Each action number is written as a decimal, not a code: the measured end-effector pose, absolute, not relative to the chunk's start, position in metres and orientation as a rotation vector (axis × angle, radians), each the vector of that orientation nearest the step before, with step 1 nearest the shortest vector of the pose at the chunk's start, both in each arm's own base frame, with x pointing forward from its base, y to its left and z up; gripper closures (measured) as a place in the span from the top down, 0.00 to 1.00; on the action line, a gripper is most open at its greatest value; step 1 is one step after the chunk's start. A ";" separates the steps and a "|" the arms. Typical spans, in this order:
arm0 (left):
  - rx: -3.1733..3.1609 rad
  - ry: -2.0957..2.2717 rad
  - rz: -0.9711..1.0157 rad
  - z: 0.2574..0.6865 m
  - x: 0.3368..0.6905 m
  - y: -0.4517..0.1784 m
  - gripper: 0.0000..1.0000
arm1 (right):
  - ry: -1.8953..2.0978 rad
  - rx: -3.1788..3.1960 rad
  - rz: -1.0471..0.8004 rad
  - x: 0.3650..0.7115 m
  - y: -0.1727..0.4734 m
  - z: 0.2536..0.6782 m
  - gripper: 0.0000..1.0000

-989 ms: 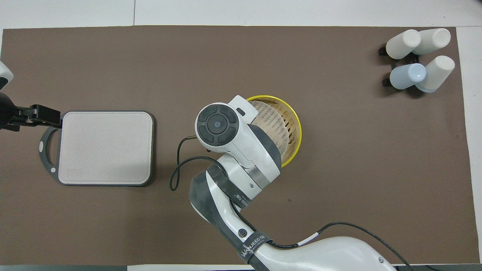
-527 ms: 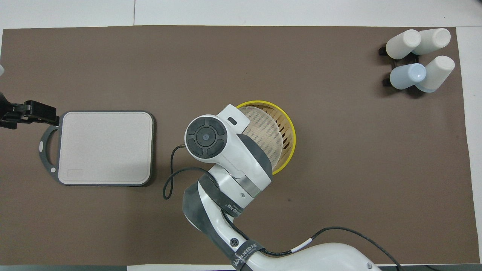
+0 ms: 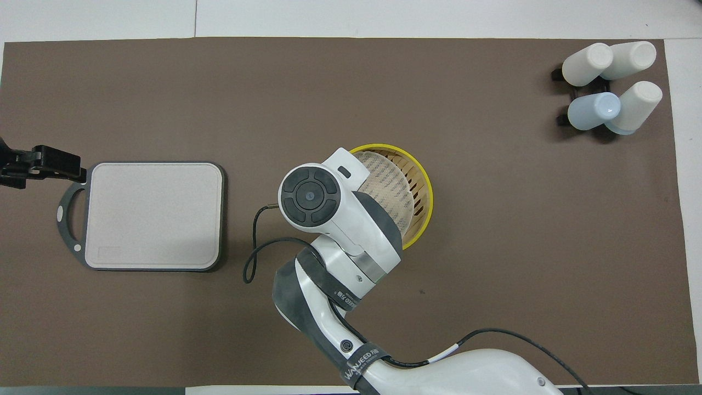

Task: Place bun in steamer
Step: 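Lower and seat the lid onto the steamer with the right gripper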

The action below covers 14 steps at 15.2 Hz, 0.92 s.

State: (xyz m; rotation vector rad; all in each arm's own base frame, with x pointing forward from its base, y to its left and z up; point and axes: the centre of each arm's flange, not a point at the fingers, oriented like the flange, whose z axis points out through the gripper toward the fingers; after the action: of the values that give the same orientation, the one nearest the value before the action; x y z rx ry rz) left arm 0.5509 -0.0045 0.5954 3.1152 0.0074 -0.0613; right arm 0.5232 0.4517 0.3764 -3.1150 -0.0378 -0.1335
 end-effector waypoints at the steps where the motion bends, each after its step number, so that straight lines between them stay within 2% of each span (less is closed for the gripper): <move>1: 3.113 0.009 -0.061 0.595 0.551 -0.004 1.00 | -0.038 -3.113 -0.136 0.523 0.452 0.376 0.11; 8: 3.110 0.013 -0.059 0.601 0.543 -0.003 1.00 | -0.037 -3.086 -0.176 0.521 0.450 0.372 0.11; 14: 3.109 0.013 -0.056 0.602 0.539 -0.001 1.00 | 0.019 -3.049 -0.188 0.533 0.439 0.378 0.11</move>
State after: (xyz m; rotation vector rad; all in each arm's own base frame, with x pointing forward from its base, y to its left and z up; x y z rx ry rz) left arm 0.5394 -0.0012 0.6023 3.1087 0.0125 -0.0556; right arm 0.5330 0.4391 0.3777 -3.0495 0.0189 -0.1876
